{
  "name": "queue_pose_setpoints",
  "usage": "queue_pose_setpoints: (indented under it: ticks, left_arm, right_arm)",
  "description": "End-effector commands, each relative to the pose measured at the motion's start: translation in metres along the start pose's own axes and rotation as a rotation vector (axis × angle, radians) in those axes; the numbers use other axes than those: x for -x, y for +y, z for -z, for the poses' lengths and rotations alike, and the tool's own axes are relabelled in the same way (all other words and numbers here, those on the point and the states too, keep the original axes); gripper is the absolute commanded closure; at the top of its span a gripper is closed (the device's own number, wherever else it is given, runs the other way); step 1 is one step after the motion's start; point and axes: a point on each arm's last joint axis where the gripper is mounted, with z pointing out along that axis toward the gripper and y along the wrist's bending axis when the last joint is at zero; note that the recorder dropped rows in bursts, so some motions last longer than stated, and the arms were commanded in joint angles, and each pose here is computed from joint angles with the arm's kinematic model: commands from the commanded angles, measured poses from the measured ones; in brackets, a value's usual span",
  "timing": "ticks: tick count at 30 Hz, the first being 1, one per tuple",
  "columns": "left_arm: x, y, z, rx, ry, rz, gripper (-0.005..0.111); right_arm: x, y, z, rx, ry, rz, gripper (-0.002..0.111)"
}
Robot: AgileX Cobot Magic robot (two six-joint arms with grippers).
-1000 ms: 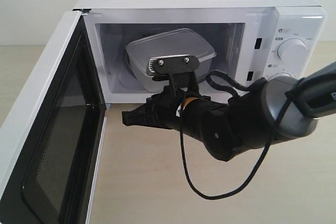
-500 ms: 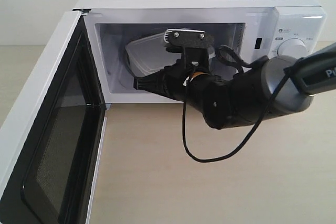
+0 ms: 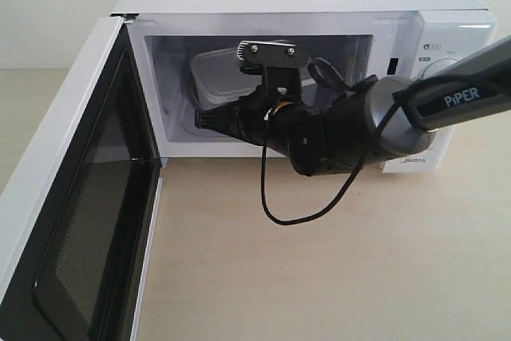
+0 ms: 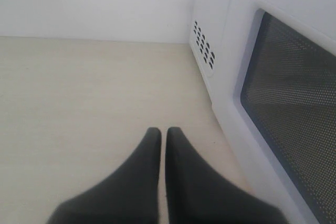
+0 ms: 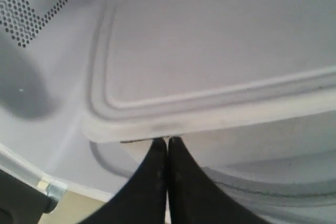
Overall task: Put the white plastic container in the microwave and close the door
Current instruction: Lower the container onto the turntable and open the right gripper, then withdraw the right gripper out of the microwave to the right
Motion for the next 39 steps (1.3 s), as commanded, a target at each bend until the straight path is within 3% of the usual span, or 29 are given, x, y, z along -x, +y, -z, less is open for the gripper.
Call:
queue_pose_setpoints:
  ticks: [1, 7, 11, 17, 20, 22, 24, 31, 39]
  left_arm:
    - [-0.001, 0.000, 0.000, 0.004, -0.003, 0.004, 0.102]
    - [-0.001, 0.000, 0.000, 0.004, -0.003, 0.004, 0.102]
    - [-0.001, 0.000, 0.000, 0.003, 0.000, 0.004, 0.102]
    - [-0.001, 0.000, 0.000, 0.003, 0.000, 0.004, 0.102]
    - [-0.001, 0.000, 0.000, 0.004, -0.002, 0.004, 0.102]
    - [-0.001, 0.000, 0.000, 0.004, -0.002, 0.004, 0.102]
    - [-0.001, 0.000, 0.000, 0.004, -0.002, 0.004, 0.102]
    - [-0.001, 0.000, 0.000, 0.004, -0.002, 0.004, 0.102]
    - [-0.001, 0.000, 0.000, 0.003, 0.000, 0.004, 0.102]
  right_arm:
    - [-0.003, 0.001, 0.001, 0.005, 0.052, 0.006, 0.108]
    - [-0.021, 0.012, 0.015, 0.031, 0.105, 0.046, 0.108]
    - [-0.025, 0.022, 0.056, 0.068, 0.055, 0.080, 0.108]
    - [-0.028, -0.011, 0.151, 0.064, -0.025, 0.174, 0.108]
    - [-0.033, -0.026, 0.194, 0.065, 0.024, 0.171, 0.108]
    - [-0.026, -0.047, 0.213, -0.017, -0.022, 0.126, 0.108]
    - [-0.015, -0.068, 0.226, -0.105, -0.066, 0.089, 0.108]
    - [0.016, -0.106, 0.264, -0.227, -0.140, 0.041, 0.108]
    - [0.022, -0.107, 0.295, -0.213, -0.180, 0.063, 0.108]
